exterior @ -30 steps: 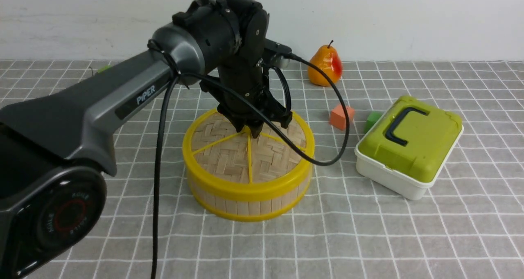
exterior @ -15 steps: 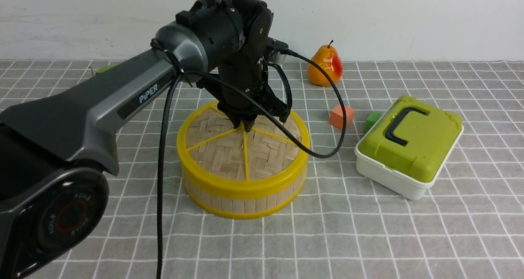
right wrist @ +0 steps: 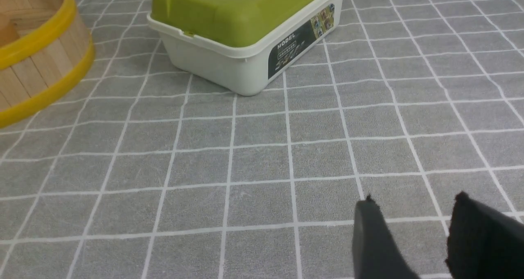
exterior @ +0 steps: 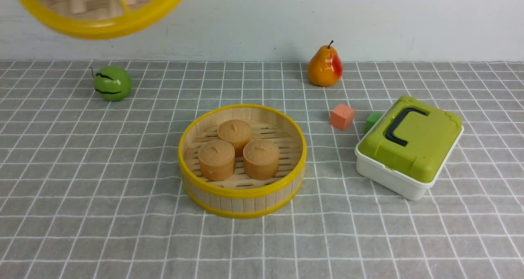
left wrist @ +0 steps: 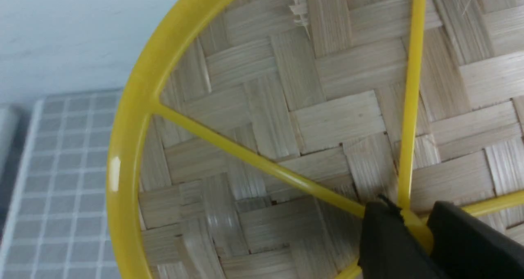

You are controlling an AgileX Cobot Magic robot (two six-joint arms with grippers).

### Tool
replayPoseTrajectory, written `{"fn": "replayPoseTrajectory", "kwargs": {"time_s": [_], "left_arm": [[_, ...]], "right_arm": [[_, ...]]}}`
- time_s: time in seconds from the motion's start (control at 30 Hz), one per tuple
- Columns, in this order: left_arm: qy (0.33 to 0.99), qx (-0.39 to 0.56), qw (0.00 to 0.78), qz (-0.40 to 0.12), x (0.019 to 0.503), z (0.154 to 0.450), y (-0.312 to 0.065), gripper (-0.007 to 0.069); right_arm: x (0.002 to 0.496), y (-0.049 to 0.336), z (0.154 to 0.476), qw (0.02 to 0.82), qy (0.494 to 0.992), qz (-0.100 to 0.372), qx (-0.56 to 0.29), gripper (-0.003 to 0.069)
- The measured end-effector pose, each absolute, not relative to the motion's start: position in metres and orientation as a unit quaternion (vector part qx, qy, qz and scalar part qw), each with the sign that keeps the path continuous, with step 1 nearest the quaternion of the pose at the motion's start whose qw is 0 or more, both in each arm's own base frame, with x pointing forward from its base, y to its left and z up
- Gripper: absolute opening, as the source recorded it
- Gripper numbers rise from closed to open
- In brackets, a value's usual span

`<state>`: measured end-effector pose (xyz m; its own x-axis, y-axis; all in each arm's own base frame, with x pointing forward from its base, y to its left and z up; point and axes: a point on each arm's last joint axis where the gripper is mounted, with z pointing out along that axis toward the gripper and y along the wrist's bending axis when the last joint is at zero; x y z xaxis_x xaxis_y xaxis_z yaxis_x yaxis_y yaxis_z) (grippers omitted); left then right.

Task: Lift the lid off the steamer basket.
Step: Use the left arm to place the steamer lid on the table

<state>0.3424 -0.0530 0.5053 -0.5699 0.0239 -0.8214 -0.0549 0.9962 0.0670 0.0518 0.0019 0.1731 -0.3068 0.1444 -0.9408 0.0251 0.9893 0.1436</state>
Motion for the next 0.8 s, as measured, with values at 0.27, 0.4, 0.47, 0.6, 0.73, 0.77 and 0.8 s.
{"fn": "replayPoseTrajectory", "kwargs": {"time_s": [0.27,0.4,0.47,0.6,0.73,0.77,0.8], "left_arm": [[0.948,-0.114,0.297,0.025,0.393,0.356,0.015,0.0111],[0.959,-0.113,0.261,0.01,0.413,0.279,0.014,0.0111],[0.96,-0.114,0.255,0.002,0.422,0.254,0.013,0.0111],[0.962,-0.121,0.243,-0.011,0.437,0.219,0.011,0.0111],[0.963,-0.129,0.233,-0.023,0.443,0.201,0.009,0.016],[0.963,-0.132,0.234,-0.028,0.443,0.201,0.008,0.02],[0.962,-0.139,0.234,-0.036,0.443,0.202,0.007,0.0259]], "right_arm": [[0.052,0.002,0.173,0.586,0.807,0.051,0.053,0.0242],[0.052,0.002,0.173,0.586,0.807,0.051,0.053,0.0242],[0.052,0.002,0.173,0.586,0.807,0.051,0.053,0.0242],[0.052,0.002,0.173,0.586,0.807,0.051,0.053,0.0242],[0.052,0.002,0.173,0.586,0.807,0.051,0.053,0.0242],[0.052,0.002,0.173,0.586,0.807,0.051,0.053,0.0242],[0.052,0.002,0.173,0.586,0.807,0.051,0.053,0.0242]]}}
